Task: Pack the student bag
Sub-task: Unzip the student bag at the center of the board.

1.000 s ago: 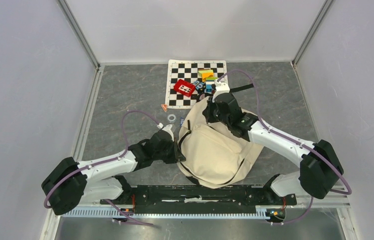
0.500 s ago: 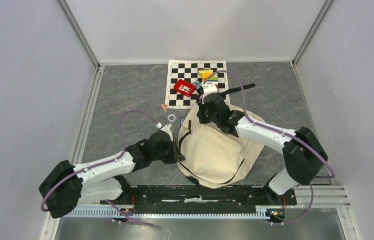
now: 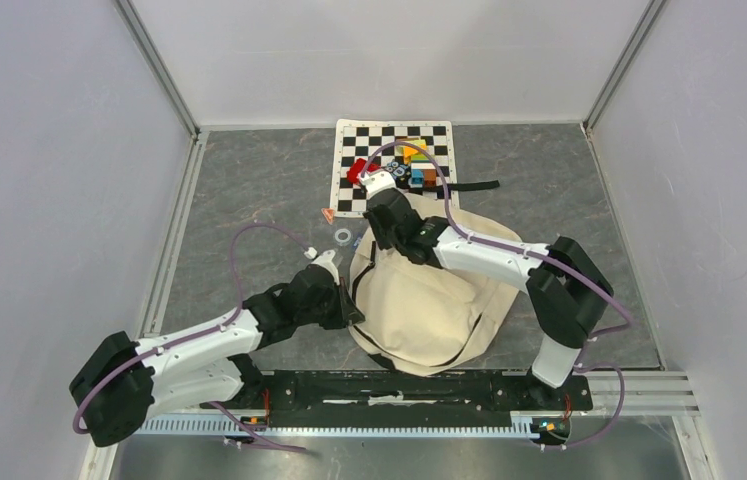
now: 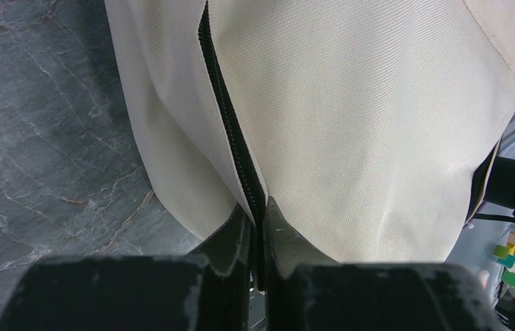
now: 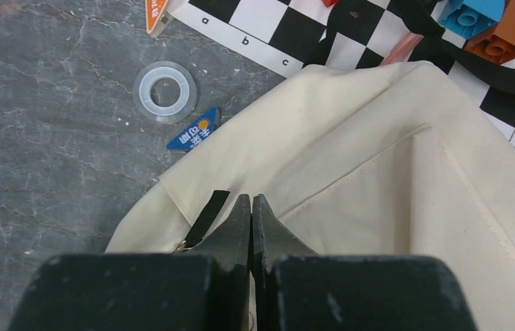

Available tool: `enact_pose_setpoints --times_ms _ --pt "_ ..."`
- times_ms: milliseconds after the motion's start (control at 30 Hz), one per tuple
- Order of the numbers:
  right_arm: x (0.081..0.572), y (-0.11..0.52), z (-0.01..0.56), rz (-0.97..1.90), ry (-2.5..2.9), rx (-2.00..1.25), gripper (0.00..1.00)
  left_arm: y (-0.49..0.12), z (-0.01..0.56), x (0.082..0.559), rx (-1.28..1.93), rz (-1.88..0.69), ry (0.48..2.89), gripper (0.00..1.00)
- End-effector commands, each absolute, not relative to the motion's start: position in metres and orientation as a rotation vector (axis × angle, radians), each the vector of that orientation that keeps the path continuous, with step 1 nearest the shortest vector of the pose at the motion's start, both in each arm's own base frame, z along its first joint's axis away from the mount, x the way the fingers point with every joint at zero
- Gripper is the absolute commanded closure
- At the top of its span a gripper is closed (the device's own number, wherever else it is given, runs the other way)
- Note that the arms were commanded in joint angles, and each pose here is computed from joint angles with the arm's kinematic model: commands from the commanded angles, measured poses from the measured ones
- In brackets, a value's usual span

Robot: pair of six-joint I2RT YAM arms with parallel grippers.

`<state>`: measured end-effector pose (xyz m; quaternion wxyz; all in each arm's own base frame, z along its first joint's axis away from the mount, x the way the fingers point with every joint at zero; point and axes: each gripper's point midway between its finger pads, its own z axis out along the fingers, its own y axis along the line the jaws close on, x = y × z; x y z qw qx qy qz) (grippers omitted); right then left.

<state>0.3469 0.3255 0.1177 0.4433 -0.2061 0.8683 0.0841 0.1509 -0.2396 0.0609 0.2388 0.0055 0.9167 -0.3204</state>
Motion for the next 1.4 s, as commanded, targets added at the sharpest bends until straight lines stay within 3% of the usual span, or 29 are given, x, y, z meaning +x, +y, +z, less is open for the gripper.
enact_pose_setpoints --times_ms 0,67,233,400,733,967,1367 --pt "0.365 0.33 0.164 0.205 2.032 -0.476 0.96 -0.233 0.057 0.146 0.024 -0.844 2.535 0.98" --pt "0.362 0.327 0.176 0.199 2.014 -0.509 0.85 -0.232 0.059 0.146 0.007 -0.837 2.538 0.93" --pt "0.348 0.302 0.192 0.123 2.035 -0.659 0.39 -0.236 0.07 0.147 -0.044 -0.867 2.535 0.54" --pt "0.326 0.254 0.183 0.097 2.12 -0.713 0.22 -0.239 0.081 0.147 -0.101 -0.92 2.512 0.33" --pt "0.292 0.157 0.145 0.006 2.275 -0.634 0.12 -0.228 0.125 0.16 -0.119 -0.871 2.415 0.14" --pt "0.263 0.167 0.117 0.149 2.327 -0.77 0.15 -0.279 0.181 0.18 -0.048 -1.09 2.304 0.04" --pt "0.215 0.205 0.103 0.403 2.297 -0.842 0.15 -0.326 0.179 0.221 -0.04 -1.085 2.323 0.0"
